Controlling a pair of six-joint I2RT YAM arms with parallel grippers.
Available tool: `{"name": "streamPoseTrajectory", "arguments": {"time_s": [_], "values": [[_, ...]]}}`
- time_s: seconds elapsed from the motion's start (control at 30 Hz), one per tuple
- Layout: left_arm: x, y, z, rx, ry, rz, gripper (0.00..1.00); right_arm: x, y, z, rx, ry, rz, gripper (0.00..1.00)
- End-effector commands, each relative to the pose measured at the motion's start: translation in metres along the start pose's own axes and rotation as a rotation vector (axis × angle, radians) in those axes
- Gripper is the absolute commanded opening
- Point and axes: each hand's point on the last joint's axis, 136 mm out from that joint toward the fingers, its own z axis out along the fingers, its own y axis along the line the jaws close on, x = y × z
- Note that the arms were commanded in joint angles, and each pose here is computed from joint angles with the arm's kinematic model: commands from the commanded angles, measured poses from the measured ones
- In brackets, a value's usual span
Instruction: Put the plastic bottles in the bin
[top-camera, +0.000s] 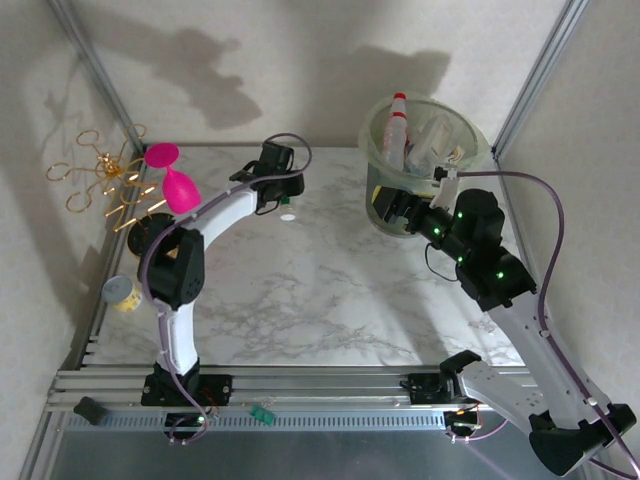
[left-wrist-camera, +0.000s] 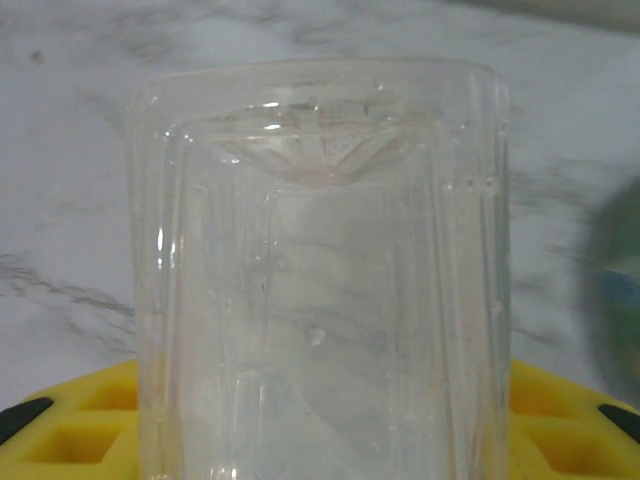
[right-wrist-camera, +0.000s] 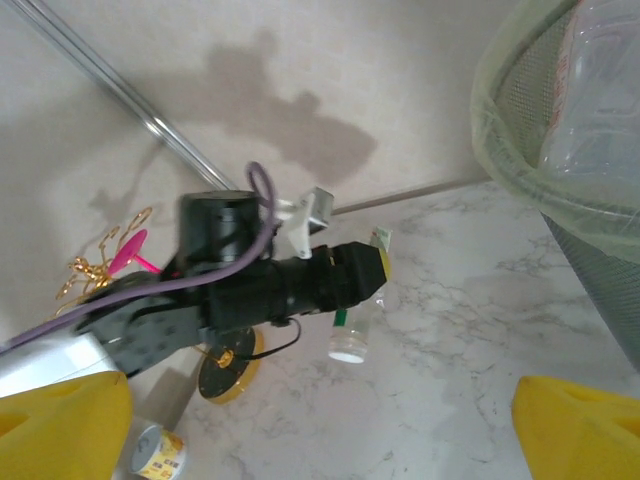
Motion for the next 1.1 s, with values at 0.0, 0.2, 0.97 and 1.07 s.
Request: {"name": "streamPoseTrajectory", "arguments": {"time_s": [0.0, 0.2, 0.97, 1.07], "values": [[-0.006, -0.043, -0.049, 0.131, -0.050, 0.005, 0.37, -0.009, 0.005, -0.002, 0.002, -0.018, -0.009, 0.98], [0.006, -0.095, -0.126, 0.398, -0.091, 0.033, 0.37, -0.013, -0.018, 0.003, 0.166, 0.012, -0.051, 0.97], [0.031, -0.164, -0.238, 0.547, -0.312, 0.404, 0.38, 0.021, 0.073, 0.031, -0.323, 0.321, 0.075, 0.91], [0.033, -0.171, -0.242, 0.562, -0.324, 0.412, 0.38, 0.026, 0.066, 0.040, -0.282, 0.336, 0.094, 0.90]]}}
